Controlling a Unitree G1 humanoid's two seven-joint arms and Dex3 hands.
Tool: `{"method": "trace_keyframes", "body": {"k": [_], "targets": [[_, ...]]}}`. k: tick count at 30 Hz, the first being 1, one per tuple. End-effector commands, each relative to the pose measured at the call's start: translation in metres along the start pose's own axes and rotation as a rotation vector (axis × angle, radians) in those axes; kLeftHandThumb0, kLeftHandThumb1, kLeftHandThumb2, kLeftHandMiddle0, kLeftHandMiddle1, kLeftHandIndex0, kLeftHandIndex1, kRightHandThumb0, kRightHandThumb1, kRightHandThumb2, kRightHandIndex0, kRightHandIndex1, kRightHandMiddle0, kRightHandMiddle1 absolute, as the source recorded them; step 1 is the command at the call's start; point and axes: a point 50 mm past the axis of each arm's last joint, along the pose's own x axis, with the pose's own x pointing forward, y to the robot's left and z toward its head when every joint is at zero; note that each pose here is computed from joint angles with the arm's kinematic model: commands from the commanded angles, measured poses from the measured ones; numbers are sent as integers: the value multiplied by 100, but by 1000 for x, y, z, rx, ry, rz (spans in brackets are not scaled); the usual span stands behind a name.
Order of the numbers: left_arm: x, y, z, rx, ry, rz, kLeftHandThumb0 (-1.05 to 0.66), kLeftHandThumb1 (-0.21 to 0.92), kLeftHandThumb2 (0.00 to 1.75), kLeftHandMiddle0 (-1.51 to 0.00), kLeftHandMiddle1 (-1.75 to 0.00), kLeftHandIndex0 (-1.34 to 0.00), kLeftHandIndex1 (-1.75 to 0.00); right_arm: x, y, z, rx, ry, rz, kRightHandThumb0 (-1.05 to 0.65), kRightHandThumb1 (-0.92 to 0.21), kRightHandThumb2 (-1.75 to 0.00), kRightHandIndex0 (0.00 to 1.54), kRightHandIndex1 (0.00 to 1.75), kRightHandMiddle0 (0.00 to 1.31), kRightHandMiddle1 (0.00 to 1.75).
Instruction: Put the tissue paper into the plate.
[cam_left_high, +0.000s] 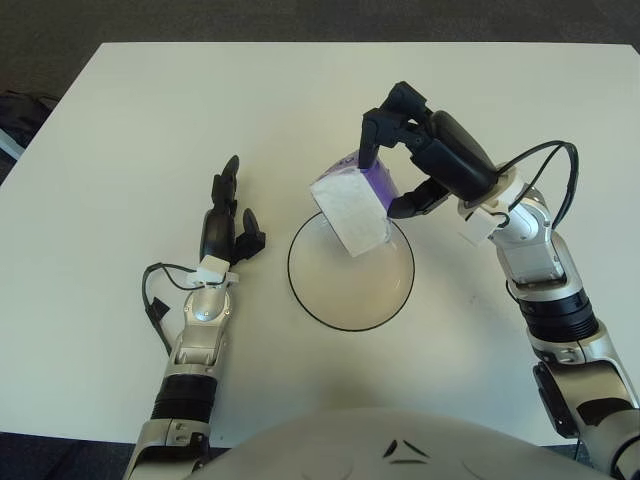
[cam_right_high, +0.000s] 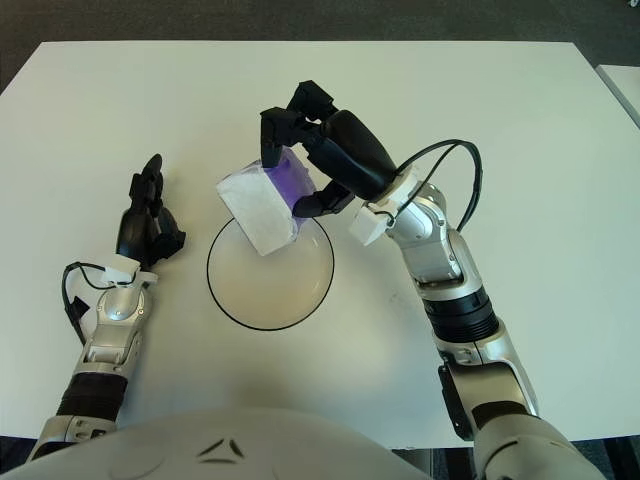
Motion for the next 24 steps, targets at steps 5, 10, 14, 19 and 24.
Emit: {"method": "trace_keyframes", "body": {"k": [5, 10, 14, 19, 24], "targets": [[-36, 2, -49, 39, 270, -26, -86, 92, 101, -8, 0, 0, -26, -3, -2, 3, -9, 10, 54, 0, 3, -165, 93, 156, 64, 175], [-35, 2, -49, 48, 269, -26, -86, 92, 101, -8, 0, 0, -26, -7, 2, 4, 16, 11, 95, 0, 0, -163, 90, 160, 62, 175], [-34, 2, -49, 55, 265, -21, -86, 92, 102, -8, 0, 0, -27, -7, 4, 4, 23, 4, 111, 0, -1, -163, 89, 161, 61, 175], [-34, 2, -49, 71, 252, -6, -85, 92, 102, -10, -1, 0, -34, -9, 8, 5, 22, -16, 136, 0, -2, -161, 88, 160, 61, 175], [-33, 2, -49, 78, 246, 1, -83, 92, 102, -13, -2, 0, -39, -10, 10, 7, 9, -44, 132, 0, -3, -160, 88, 160, 60, 175]]}}
